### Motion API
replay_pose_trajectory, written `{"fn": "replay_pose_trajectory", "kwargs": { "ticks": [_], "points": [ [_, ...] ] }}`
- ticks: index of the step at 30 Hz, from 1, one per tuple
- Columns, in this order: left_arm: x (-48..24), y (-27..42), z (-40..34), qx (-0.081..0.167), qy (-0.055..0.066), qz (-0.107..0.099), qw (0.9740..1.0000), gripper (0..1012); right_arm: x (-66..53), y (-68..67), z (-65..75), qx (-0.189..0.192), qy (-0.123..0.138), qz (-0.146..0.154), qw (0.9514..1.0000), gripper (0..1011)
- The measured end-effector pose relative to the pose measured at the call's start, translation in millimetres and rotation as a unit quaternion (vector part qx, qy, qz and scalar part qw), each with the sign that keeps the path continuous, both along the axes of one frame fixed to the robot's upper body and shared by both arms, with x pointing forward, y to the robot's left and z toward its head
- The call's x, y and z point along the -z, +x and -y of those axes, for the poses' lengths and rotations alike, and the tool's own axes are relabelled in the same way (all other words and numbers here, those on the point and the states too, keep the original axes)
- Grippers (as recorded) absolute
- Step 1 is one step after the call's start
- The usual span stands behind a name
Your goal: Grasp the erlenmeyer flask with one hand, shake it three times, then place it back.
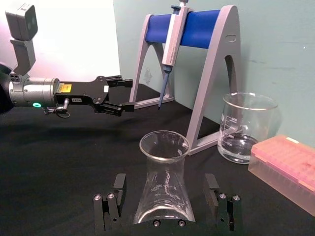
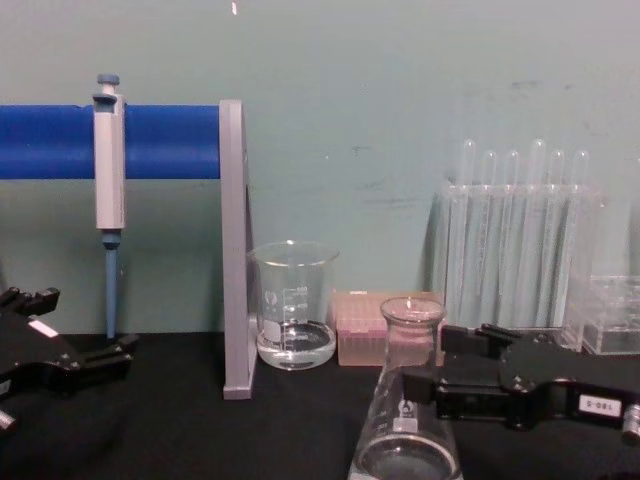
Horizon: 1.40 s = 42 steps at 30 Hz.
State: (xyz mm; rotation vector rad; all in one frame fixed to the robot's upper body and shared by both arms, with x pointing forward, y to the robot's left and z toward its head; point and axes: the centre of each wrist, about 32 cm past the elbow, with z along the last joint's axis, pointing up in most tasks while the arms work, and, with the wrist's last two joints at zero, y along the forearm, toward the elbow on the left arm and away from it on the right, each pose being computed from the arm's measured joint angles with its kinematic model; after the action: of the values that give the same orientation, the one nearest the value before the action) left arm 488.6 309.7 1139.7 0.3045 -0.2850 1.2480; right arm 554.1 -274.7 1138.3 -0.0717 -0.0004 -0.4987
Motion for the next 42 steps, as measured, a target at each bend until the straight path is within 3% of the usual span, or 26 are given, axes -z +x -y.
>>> {"fn": "replay_pose_trajectory", "kwargs": {
  "ticks": [18,42],
  "points": [
    [0.0,0.0,0.0,0.0,0.0,0.0,1.0,1001,-1.1,18.5,-10.7,-0.016,-0.001,0.009,0.9998,1000],
    [0.0,0.0,0.0,0.0,0.0,0.0,1.0,1001,-0.1,18.5,-12.9,-0.019,0.013,0.009,0.9997,1000]
  ]
}}
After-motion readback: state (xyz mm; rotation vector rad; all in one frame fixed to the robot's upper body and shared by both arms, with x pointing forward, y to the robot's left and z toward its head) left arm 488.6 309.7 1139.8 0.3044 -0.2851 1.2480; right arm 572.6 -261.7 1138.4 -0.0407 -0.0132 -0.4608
